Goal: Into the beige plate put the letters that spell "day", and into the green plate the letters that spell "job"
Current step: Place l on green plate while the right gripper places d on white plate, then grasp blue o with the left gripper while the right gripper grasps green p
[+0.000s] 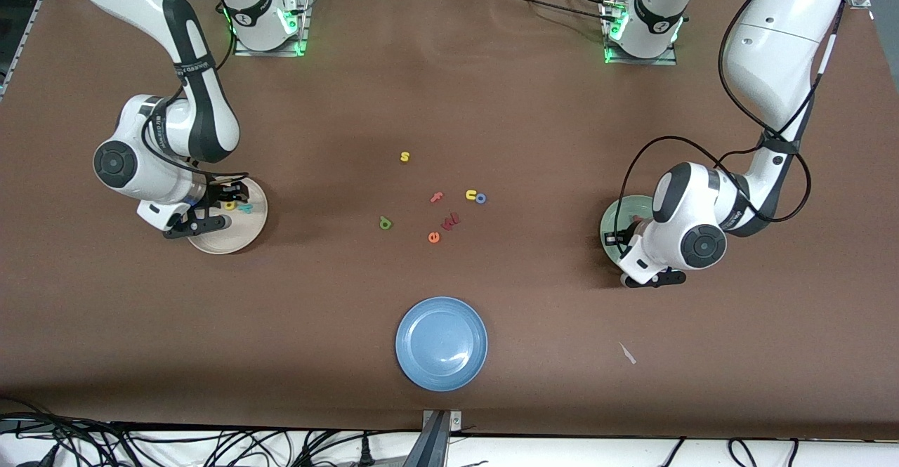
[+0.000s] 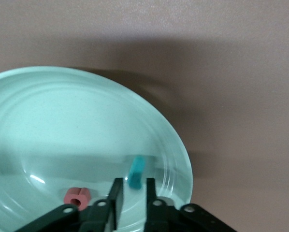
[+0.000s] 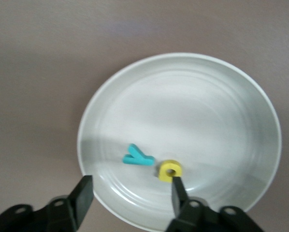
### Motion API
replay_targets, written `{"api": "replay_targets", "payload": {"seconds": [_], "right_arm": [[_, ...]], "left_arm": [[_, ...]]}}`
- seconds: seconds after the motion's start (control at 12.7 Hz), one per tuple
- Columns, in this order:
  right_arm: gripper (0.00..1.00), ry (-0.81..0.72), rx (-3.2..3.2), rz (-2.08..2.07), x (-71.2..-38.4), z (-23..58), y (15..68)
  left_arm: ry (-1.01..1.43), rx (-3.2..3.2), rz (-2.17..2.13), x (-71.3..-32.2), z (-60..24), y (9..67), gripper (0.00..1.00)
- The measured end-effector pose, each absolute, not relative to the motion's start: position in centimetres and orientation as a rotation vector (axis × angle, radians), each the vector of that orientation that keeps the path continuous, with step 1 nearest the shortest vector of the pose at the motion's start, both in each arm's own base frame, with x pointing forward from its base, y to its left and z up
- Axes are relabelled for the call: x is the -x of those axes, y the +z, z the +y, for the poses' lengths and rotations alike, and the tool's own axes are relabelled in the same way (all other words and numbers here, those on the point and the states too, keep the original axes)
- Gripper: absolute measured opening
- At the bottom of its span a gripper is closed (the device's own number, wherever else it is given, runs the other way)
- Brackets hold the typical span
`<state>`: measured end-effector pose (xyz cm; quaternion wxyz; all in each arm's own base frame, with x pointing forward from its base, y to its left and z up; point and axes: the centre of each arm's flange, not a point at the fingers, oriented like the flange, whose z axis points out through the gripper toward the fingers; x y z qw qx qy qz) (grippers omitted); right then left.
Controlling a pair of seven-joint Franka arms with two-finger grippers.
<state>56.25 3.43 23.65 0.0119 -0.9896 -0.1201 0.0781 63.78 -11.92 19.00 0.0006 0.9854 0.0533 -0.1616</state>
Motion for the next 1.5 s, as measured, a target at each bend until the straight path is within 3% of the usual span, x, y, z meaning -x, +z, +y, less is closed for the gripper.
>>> {"api": "replay_targets", "payload": {"seconds": [0.16,0.47,0.55,0.79,1.18,1.26,1.5], "right_arm": [[0.99,0.223,3.064,-0.42,-56.5,6.1,24.1],[1.0,0.167,3.057,-0.23,-56.8,15.4,25.6],[1.0,0.145,3.056,-0.189,-56.7,17.9,26.1],[1.0,0.056,3.066,-0.143,-56.5,24.7,25.8],[1.0,-0.051,3.097,-0.216,-55.7,33.2,19.8],[1.0,-0.053,3.104,-0.229,-55.9,33.4,19.0],[1.0,-0.076,3.11,-0.259,-56.8,33.9,18.5]], "left_arm": [[-0.505,-3.095,0.168,-63.8,-11.9,19.1,0.49],[-0.502,-3.102,0.212,-64.2,-12.6,22.0,0.95],[-0.494,-3.102,0.261,-64.1,-13.5,23.3,1.0],[-0.479,-3.065,0.462,-62.8,-19.2,25.8,1.0],[-0.484,-2.939,0.891,-59.4,-29.7,27.4,0.96],[-0.488,-2.881,0.985,-58.9,-31.5,27.3,0.86],[-0.479,-2.722,1.276,-57.7,-35.6,25.5,0.79]]}}
